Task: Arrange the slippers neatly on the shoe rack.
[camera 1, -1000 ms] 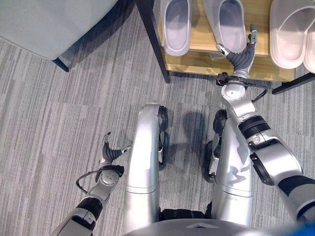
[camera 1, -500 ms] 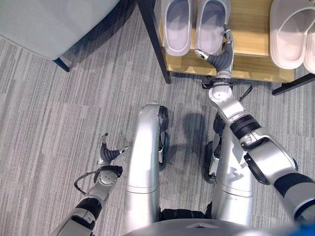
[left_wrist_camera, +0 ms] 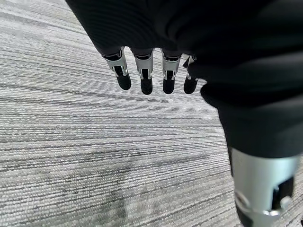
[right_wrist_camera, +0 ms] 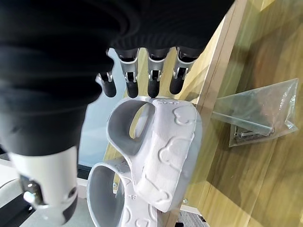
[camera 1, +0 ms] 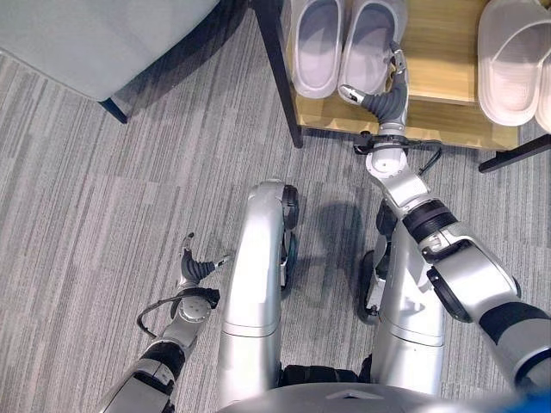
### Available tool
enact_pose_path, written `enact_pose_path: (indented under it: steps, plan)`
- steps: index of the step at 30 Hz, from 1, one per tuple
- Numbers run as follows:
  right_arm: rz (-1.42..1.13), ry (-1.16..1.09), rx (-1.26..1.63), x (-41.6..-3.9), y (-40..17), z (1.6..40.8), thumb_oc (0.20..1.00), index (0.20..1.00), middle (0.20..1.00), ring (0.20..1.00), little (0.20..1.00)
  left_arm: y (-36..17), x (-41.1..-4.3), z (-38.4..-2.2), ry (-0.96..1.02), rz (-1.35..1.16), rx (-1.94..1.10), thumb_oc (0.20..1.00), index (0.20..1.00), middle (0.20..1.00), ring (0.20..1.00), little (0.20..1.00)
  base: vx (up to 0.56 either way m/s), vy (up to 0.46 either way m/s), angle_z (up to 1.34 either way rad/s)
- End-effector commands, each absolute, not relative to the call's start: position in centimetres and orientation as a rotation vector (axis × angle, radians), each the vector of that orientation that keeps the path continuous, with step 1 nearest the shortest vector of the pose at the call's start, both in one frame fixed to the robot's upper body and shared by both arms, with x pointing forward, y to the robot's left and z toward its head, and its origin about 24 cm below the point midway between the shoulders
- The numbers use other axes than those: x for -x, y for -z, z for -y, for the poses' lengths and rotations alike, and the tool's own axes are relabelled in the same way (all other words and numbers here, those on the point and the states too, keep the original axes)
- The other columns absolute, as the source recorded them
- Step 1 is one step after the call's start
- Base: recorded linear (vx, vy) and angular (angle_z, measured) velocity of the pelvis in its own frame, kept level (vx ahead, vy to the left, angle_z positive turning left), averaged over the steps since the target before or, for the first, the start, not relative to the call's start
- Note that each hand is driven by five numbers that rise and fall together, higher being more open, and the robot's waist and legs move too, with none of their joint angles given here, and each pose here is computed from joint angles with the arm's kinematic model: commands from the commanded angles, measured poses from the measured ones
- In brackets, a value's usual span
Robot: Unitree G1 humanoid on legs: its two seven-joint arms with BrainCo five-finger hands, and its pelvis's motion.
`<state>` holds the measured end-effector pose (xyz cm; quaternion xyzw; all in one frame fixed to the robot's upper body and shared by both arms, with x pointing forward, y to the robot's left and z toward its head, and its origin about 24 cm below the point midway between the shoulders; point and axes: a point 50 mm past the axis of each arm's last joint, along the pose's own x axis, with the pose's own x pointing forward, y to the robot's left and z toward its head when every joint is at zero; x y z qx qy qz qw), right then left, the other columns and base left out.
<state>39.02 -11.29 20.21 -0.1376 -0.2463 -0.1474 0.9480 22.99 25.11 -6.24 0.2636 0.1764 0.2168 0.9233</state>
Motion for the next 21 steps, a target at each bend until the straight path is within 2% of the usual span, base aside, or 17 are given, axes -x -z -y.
enact_pose_path:
  steps: [1, 9, 13, 15, 17, 21]
  plan:
    - [0.688, 0.256, 0.165, -37.9, -24.6, 9.4, 1.0, 1.0, 1.0, 1.0, 1.0, 6.7, -22.3, -24.6, -0.428, -0.36, -0.54, 1.0, 1.0, 1.0, 1.0, 1.0, 0.0, 0.0, 0.0]
    - [0.868, 0.54, 0.134, -35.7, -25.8, 13.5, 1.0, 1.0, 1.0, 1.0, 1.0, 6.3, -22.0, -24.3, -0.463, -0.31, -0.577, 1.0, 1.0, 1.0, 1.0, 1.0, 0.0, 0.0, 0.0]
    - [0.996, 0.615, 0.203, -32.5, -25.4, 16.6, 1.0, 1.0, 1.0, 1.0, 1.0, 6.2, -22.1, -24.0, -0.472, -0.296, -0.564, 1.0, 1.0, 1.0, 1.0, 1.0, -0.01, 0.008, 0.05]
    - [1.057, 0.703, 0.296, -30.1, -24.7, 19.3, 1.0, 1.0, 1.0, 1.0, 1.0, 5.7, -22.5, -23.6, -0.451, -0.255, -0.567, 1.0, 1.0, 1.0, 1.0, 1.0, -0.09, 0.054, 0.24]
    - [1.003, 0.772, 0.366, -28.8, -22.7, 21.6, 1.0, 1.0, 1.0, 1.0, 1.0, 5.5, -22.9, -23.1, -0.429, -0.231, -0.572, 1.0, 1.0, 1.0, 1.0, 1.0, -0.09, 0.108, 0.44]
    - [0.776, 0.767, 0.405, -28.1, -17.2, 23.0, 1.0, 1.0, 1.0, 1.0, 1.0, 6.7, -22.6, -22.6, -0.411, -0.305, -0.536, 1.0, 1.0, 1.0, 1.0, 1.0, -0.1, 0.083, 0.02]
